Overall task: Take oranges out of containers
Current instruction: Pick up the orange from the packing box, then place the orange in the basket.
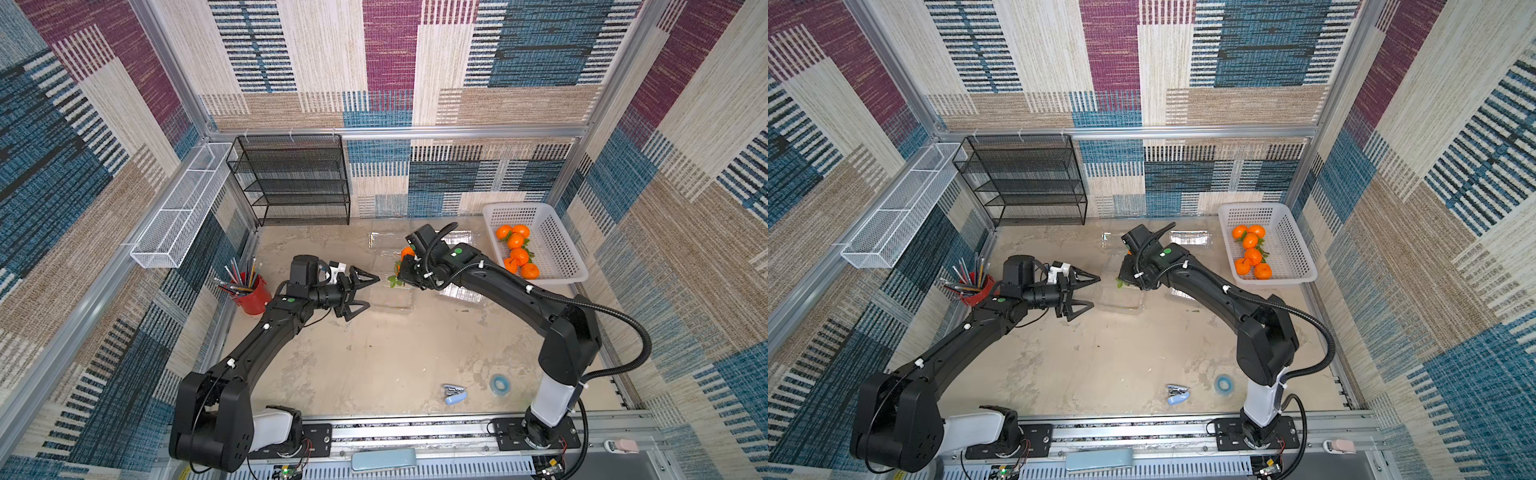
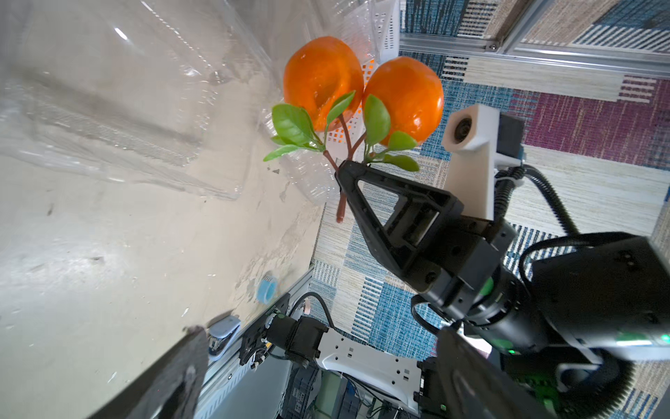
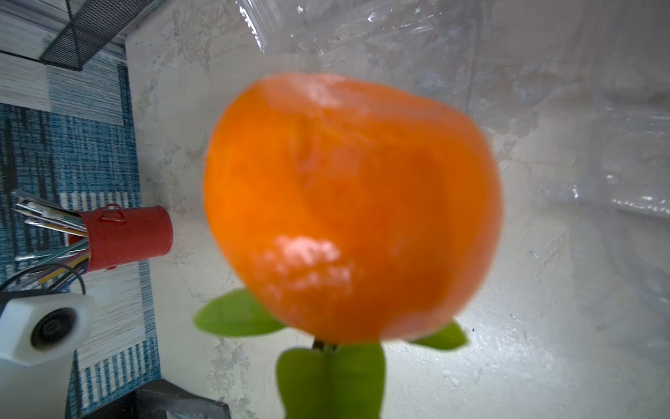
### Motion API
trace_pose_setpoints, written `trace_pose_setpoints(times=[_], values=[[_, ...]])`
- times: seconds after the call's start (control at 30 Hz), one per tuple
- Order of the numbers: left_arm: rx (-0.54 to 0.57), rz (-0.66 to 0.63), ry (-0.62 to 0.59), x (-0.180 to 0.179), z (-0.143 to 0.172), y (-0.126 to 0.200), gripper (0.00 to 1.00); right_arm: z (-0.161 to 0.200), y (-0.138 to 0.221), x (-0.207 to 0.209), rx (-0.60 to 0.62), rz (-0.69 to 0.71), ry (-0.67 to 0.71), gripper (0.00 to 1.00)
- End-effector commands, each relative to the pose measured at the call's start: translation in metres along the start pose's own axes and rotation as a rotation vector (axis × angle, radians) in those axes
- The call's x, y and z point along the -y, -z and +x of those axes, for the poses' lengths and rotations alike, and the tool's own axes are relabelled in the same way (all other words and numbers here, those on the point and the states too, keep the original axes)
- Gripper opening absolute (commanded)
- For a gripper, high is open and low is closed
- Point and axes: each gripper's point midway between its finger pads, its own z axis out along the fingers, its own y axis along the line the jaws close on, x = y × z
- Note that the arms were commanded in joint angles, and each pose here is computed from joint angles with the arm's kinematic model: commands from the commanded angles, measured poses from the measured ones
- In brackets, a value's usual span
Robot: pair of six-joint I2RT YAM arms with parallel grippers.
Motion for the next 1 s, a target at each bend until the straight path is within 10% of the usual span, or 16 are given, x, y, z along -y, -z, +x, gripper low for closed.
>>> trace_pose_setpoints(times=[0.0,0.43,0.97], values=[[0.025,0.052,-0.02,0.026,-0.005,-0.004,0.99,-0.022,0.022,-0.021,0.072,-0.144,-0.027,0.03],[0.067,0.089,-0.167,0.097,-0.009,-0.042,0.99,-0.104,0.133,0.023,0.326,-0.338,-0.171,0.01],[-0.121,0.056,-0.101,0.128,0.025,-0.183,0.99,-0.187,0.171,0.176,0.438,-0.373,-0.471,0.0]])
